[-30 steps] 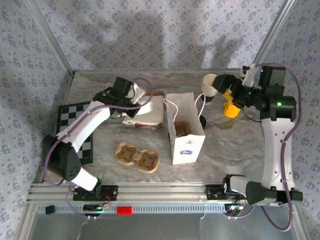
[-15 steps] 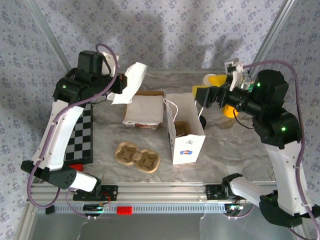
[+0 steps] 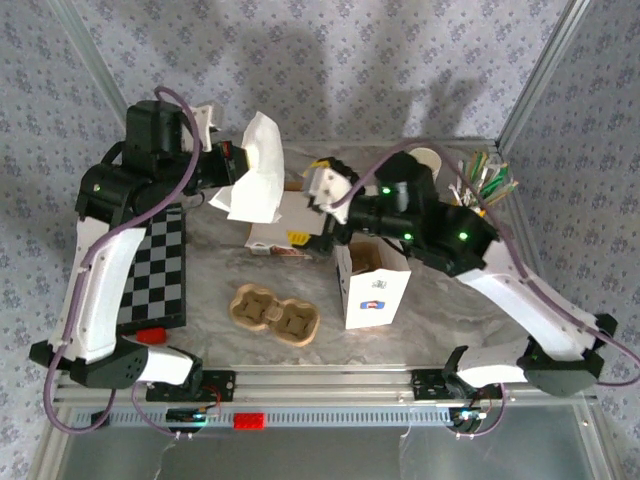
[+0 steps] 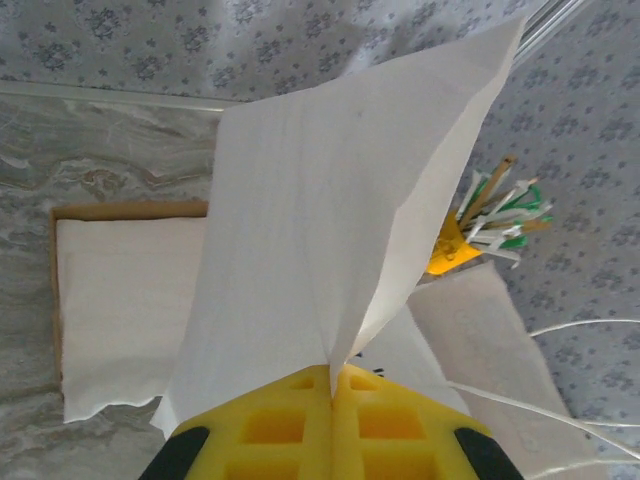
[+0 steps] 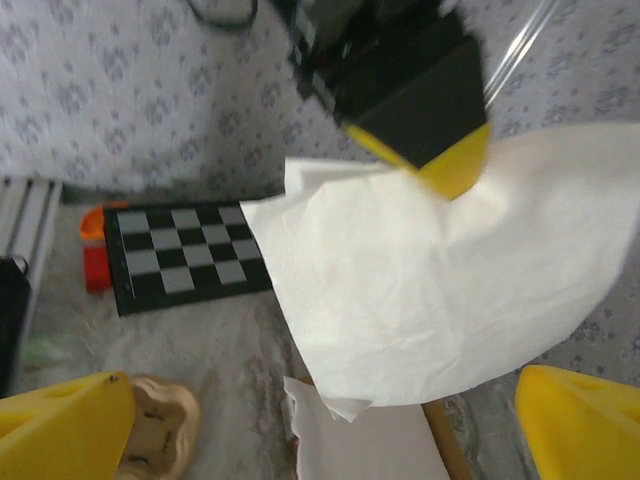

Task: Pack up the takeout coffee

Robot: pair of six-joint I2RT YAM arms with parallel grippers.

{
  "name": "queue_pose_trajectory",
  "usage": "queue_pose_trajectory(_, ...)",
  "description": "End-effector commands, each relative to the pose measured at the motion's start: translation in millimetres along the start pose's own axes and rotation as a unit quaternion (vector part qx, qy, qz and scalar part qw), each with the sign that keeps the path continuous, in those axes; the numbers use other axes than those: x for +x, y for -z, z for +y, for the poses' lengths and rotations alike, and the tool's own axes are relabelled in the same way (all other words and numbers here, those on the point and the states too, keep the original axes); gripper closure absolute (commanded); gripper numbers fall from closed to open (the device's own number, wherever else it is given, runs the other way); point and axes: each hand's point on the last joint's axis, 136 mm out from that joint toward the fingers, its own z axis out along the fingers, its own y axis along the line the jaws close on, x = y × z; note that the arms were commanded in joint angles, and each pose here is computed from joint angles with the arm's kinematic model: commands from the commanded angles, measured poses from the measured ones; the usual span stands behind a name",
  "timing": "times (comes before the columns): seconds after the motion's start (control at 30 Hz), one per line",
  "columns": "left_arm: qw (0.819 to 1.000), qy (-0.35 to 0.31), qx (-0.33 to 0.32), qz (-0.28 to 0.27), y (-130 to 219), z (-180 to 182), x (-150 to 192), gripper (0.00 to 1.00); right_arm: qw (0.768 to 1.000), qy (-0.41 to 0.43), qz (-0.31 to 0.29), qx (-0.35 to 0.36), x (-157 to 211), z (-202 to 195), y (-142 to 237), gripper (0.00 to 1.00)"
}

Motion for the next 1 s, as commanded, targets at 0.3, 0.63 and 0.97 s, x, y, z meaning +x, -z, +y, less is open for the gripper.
queue_pose_trajectory(0.3,0.992,0.042,0.117,-0.039,43,-45,-7,1.00,0.993,0.086,-0.066,0.055,-36,-24,-48,0.00)
queue_pose_trajectory(0.63,0.982,0.066,0.172,-0.033,39,-62,-10,1.00,0.987,0.089,-0.059,0.116,-28,-52,-72,0.01)
queue_pose_trajectory(0.97,0.980,0.073,0.184,-0.028,35,-67,-10,1.00,0.989,0.087,-0.081,0.091,-27,-54,-73,0.12)
